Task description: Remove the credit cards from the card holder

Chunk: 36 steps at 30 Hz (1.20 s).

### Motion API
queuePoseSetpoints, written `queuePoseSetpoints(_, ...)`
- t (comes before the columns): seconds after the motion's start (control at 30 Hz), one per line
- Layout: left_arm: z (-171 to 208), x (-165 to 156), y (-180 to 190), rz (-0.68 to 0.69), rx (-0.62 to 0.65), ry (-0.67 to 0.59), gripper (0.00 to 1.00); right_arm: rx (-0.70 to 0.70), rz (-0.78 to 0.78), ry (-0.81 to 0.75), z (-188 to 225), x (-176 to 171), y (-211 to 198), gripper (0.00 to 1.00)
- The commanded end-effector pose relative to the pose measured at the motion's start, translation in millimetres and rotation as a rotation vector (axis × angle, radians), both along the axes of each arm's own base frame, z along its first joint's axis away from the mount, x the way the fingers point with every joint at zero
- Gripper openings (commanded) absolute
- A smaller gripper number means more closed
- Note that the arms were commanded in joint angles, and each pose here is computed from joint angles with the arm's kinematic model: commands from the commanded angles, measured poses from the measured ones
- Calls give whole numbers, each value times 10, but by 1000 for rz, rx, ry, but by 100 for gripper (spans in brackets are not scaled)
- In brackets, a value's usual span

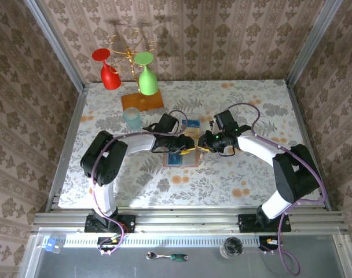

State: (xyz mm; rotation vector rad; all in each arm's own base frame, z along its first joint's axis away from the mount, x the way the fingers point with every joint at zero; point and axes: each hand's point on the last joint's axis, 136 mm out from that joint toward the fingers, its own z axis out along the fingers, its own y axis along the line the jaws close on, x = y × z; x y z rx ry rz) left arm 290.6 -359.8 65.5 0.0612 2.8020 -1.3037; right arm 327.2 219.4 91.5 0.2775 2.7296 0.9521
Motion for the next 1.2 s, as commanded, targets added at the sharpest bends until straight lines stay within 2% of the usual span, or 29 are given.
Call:
queuePoseSetpoints(0.0,266,69,-17,4,-57,-44,36,15,2,18,27,-61,5,22)
queuePoseSetpoints(0.27,228,121,463,69,-3,-67,35,15,48,32,3,-35,259,22)
queuePoseSetpoints(0.6,-68,0,1010,125,85,-26,30,4,125,66,-122,-51,655,22)
queuePoseSetpoints(1.0,-315,-111,1103,140,82,21,25,2,175,102,-283,-64,906,22)
queuePoseSetpoints(1.17,-380,-168,1164,137,120,32,23,3,183,111,-362,-54,952,22)
